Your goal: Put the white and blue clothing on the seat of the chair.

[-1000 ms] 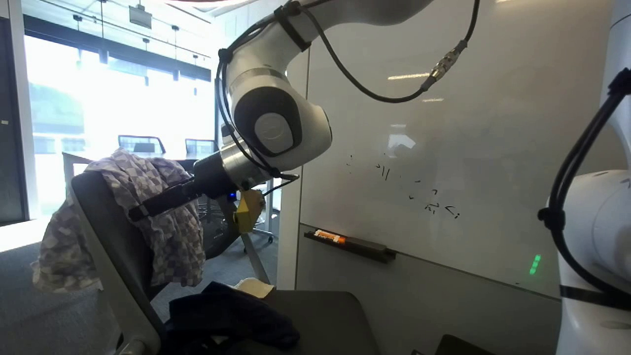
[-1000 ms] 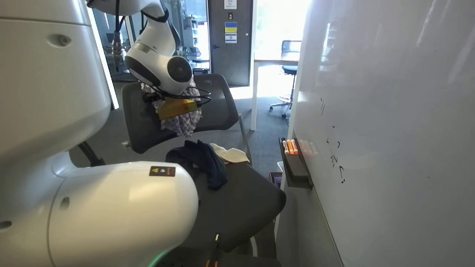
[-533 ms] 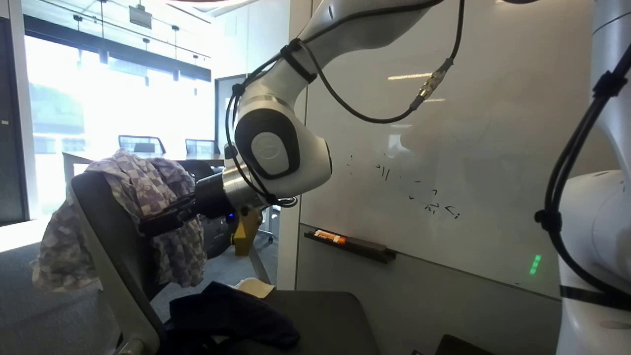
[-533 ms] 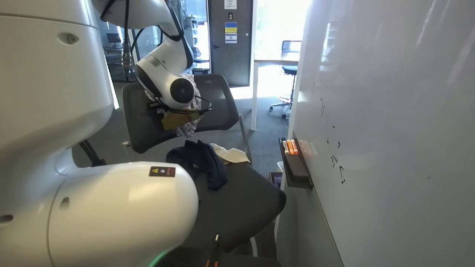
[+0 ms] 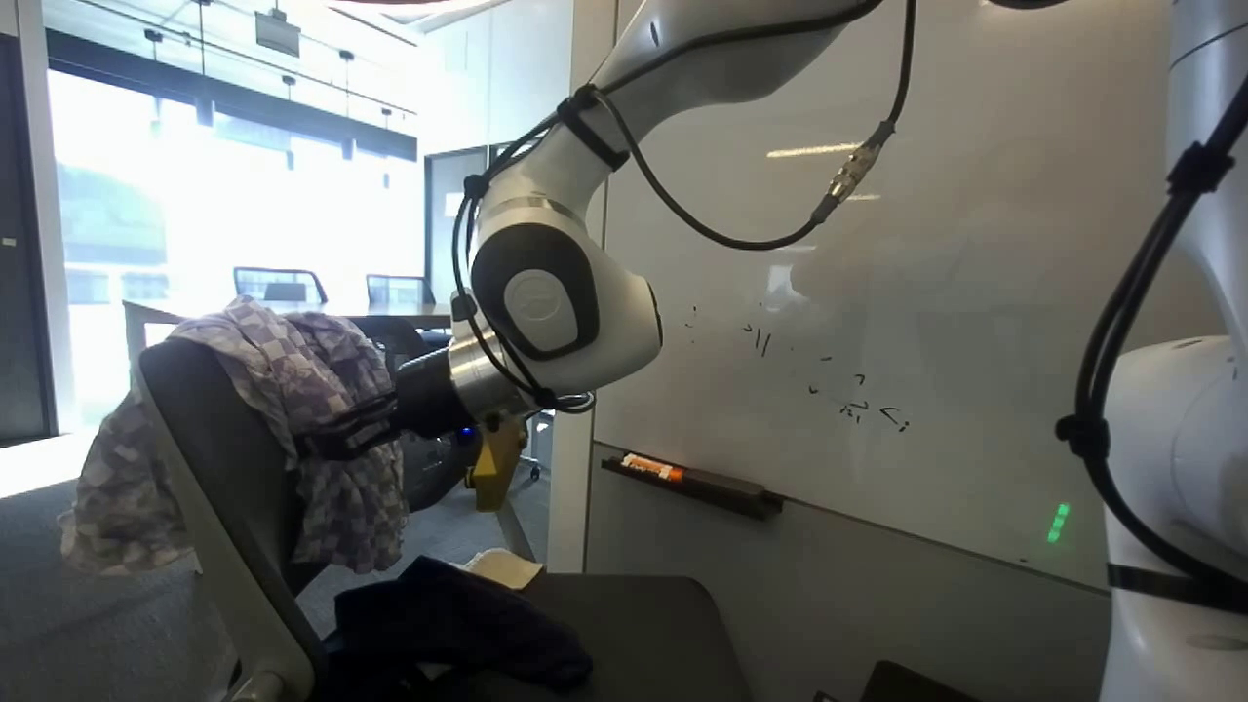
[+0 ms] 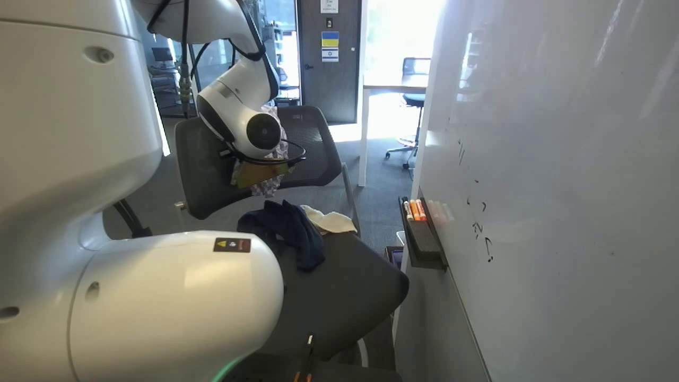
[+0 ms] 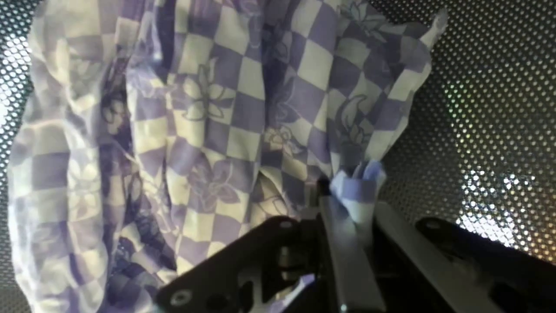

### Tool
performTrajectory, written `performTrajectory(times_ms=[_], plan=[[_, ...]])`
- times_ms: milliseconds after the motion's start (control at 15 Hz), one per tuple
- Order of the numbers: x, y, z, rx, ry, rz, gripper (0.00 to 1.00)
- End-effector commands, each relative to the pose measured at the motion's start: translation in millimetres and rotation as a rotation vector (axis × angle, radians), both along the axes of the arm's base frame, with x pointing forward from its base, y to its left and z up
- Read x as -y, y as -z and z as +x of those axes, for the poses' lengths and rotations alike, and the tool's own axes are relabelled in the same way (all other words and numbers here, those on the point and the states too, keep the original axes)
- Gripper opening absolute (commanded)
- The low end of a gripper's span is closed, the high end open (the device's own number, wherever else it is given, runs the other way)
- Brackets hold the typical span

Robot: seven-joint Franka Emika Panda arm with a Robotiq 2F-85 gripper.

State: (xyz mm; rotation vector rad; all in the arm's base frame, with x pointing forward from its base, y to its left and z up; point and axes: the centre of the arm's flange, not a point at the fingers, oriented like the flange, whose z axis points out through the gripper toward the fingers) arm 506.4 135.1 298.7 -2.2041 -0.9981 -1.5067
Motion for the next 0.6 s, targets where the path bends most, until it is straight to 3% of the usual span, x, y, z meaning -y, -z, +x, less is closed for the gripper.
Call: performTrajectory(times_ms=[0,400,533], plan=[[5.1,-5.1,-8.3,-0.026,0.039,-0.010,0.00],[47.2,-71.2,-0.6,0.008,0.182,-0.019,0.01],[60.9,-104.3,-7.5,-0.028,0.223,-0.044,0.01]])
